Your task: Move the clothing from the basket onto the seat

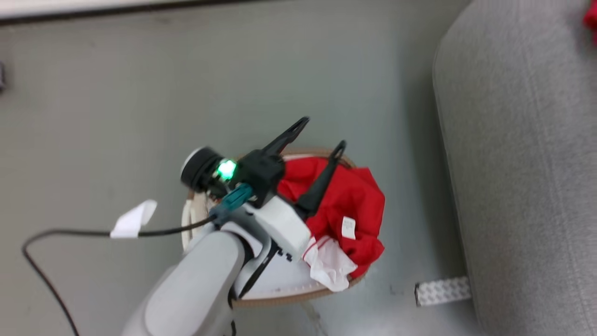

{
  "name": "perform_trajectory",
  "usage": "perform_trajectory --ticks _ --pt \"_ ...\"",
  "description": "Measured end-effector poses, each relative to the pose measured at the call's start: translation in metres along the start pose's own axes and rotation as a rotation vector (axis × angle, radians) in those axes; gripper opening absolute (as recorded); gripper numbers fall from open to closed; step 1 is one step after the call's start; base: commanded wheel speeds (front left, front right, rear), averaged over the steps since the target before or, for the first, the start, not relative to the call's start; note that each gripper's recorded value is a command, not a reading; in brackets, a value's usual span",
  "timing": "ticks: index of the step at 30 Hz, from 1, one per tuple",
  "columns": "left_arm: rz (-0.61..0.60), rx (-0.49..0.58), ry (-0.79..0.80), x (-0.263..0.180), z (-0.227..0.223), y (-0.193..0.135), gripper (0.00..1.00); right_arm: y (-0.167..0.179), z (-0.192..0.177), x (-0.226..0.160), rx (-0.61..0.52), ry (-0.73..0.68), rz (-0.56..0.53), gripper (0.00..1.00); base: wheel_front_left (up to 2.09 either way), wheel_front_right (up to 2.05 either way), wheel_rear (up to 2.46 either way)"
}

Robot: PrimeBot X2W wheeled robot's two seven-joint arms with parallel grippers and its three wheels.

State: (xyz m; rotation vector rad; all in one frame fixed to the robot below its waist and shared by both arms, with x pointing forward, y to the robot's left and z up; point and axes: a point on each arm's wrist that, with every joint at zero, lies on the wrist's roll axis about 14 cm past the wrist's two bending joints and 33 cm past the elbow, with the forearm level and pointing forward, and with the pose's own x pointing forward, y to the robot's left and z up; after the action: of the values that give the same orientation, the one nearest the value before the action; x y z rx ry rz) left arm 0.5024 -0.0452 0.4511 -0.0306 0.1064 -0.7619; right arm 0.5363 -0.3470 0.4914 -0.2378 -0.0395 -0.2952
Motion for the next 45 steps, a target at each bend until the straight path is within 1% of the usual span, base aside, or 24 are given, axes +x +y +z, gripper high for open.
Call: perform_trajectory --ticks 7,14,21,27,29,35,45 --pt "0.138 -0.027 -0.02 -0.043 0.018 0.008 1.0 0.018 0.044 -0.041 0.071 -0.093 0.064 1.0 0.0 0.0 0.0" --pt "0.314 -0.023 -0.029 -0.106 0.024 0.022 1.0 0.05 0.064 -0.087 0.142 -0.124 0.153 1.0 0.0 0.0 0.0" --pt "0.487 -0.009 -0.048 -0.175 0.023 0.036 1.0 0.086 0.071 -0.131 0.168 -0.114 0.261 1.0 0.0 0.0 0.0" --pt "0.592 0.003 -0.074 -0.218 0.022 0.04 1.0 0.109 0.073 -0.166 0.177 -0.106 0.351 1.0 0.0 0.0 0.0" --pt "0.631 -0.008 -0.083 -0.231 0.02 0.043 1.0 0.114 0.074 -0.176 0.178 -0.105 0.374 1.0 0.0 0.0 0.0" --pt "0.704 -0.024 -0.098 -0.255 0.014 0.047 1.0 0.123 0.064 -0.202 0.218 -0.067 0.417 1.0 0.0 0.0 0.0" --pt "0.769 -0.028 -0.137 -0.274 0.019 0.049 1.0 0.118 0.051 -0.229 0.272 -0.024 0.416 1.0 0.0 0.0 0.0"
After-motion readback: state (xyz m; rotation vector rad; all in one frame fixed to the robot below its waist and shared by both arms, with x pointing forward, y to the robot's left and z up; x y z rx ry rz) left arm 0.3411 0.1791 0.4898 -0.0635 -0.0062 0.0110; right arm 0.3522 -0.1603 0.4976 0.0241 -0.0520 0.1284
